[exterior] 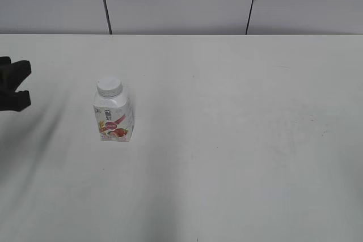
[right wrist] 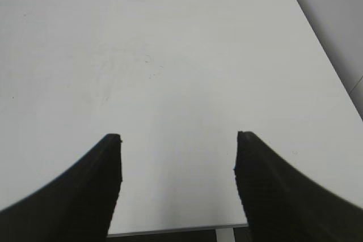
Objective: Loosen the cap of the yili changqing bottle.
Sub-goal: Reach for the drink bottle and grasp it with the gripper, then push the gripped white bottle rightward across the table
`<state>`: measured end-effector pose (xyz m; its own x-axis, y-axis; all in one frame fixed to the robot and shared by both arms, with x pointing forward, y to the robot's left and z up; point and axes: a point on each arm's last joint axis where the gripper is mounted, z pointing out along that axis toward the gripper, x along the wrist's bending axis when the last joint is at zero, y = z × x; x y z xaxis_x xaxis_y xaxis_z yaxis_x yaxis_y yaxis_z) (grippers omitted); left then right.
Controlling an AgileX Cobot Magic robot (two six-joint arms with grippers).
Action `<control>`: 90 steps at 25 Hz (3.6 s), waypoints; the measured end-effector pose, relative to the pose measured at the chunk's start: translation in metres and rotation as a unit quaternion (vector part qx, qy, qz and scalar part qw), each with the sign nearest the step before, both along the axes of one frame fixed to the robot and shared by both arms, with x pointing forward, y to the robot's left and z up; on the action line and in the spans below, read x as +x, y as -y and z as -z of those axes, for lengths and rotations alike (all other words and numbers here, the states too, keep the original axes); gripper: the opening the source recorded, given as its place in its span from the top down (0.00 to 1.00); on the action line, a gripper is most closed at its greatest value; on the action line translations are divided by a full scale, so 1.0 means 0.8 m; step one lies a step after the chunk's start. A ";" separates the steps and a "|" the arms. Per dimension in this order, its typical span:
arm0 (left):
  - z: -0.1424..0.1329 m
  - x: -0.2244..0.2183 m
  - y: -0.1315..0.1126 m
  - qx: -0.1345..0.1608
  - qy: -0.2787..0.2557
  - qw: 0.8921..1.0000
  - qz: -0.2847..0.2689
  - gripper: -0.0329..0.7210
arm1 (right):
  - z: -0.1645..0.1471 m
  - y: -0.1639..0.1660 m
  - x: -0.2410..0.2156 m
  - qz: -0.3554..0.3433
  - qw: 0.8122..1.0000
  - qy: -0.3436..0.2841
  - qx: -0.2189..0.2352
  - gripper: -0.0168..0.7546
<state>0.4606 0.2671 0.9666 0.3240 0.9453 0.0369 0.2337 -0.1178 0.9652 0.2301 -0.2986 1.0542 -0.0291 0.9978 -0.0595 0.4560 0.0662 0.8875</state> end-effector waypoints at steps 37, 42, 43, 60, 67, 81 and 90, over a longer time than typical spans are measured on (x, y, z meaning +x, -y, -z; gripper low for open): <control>0.139 0.133 0.009 -0.001 -0.082 0.875 0.476 0.12 | 0.000 0.000 0.000 0.000 1.000 0.000 0.000 0.33; 0.157 0.153 0.025 0.004 -0.080 0.864 0.496 0.14 | 0.000 0.000 0.000 0.000 1.000 0.000 0.000 0.33; 0.159 0.156 0.029 0.006 -0.079 0.861 0.502 0.14 | 0.000 0.000 0.000 0.000 1.000 0.000 0.000 0.33; 0.168 0.167 0.053 0.008 -0.082 0.840 0.537 0.39 | 0.000 0.000 0.000 0.000 1.000 0.000 0.000 0.33; 0.168 0.164 0.083 0.010 -0.081 0.832 0.549 0.41 | 0.000 0.000 0.000 0.000 1.000 0.000 0.000 0.33; 0.117 0.174 0.235 -0.016 -0.005 0.806 0.591 0.42 | 0.000 0.000 0.000 0.000 1.000 0.000 0.000 0.33; 0.163 0.172 0.260 -0.011 -0.044 0.815 0.578 0.42 | 0.000 0.000 0.000 0.000 1.000 0.000 0.000 0.33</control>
<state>0.5978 0.0592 0.8359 0.9989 0.0063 -0.0475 0.0473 -0.2903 0.9558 0.2301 -0.2986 1.0542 -0.0291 0.9978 -0.0595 0.4560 0.0662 0.8875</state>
